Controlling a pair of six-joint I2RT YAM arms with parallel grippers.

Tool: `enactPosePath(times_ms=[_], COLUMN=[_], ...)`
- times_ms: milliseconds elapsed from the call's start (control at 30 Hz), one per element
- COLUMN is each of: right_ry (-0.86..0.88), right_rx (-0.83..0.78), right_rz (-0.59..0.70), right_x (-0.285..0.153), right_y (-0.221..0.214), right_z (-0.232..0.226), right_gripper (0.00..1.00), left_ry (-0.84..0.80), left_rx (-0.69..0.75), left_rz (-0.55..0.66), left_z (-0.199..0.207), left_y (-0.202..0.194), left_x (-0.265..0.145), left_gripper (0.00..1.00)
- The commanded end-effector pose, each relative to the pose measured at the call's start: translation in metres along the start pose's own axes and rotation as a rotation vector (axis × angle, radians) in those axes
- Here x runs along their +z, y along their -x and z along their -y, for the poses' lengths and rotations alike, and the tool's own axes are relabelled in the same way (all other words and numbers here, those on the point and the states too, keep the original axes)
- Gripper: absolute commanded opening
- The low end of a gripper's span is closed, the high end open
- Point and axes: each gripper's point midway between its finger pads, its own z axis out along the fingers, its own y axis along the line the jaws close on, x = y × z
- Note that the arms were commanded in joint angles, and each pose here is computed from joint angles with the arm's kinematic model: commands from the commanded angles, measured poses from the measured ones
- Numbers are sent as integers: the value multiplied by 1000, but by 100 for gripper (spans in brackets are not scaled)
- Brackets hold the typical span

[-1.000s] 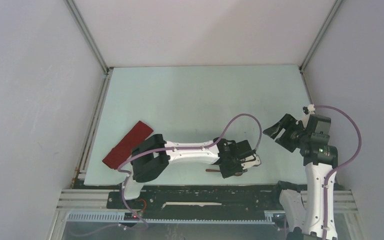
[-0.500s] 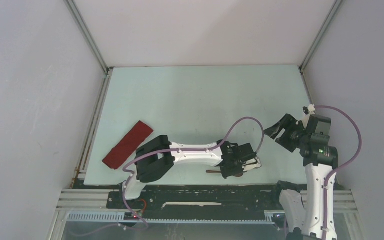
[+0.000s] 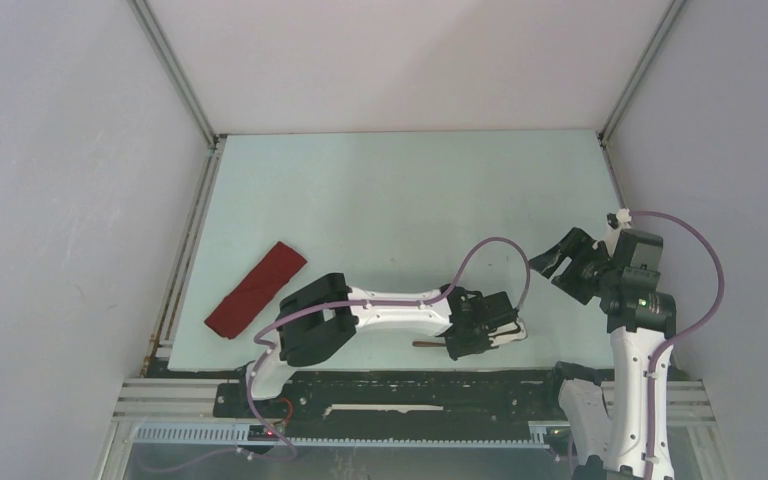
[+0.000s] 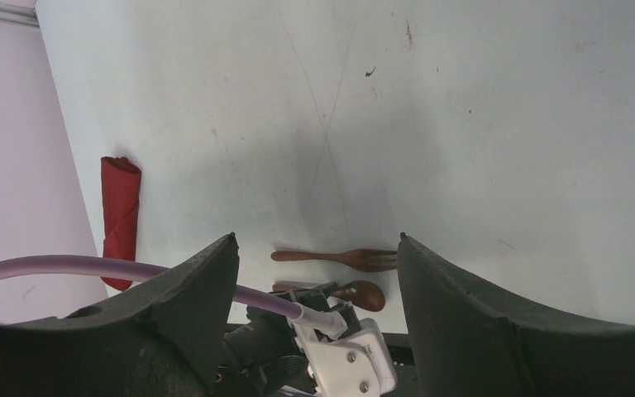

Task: Fold the napkin into a case and place the utensils inside
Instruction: Pick up the spoon from the center of the board, then insert the spoon into the folded napkin.

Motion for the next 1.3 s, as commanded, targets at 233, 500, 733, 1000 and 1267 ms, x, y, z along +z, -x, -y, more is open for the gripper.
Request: enactPosePath(times_ms=[233,500,733,1000,1267], right_ry=[25,-22,36,110,244], right_rx=[-27,-7,-15,-115,-271], right_rz=[1,32,34,-98,-248], right_x=[-3,-3,1,19,28], right_y=[-2,3,8,-18,-67], right_z=[-4,4,-8,-33,-73], right_gripper=[78,78,78,78,79], left_ry=[43,124,158,416,578], left_rx=[49,-6,-193,-336,-534], left_rz=[102,255,329,303,202], left_z=[0,-17,-78,-172,-260], left_y=[24,32,-45,-179,-264], left_x=[-23,-100,-166,-201,-212], left_gripper=[7,0,0,0,0])
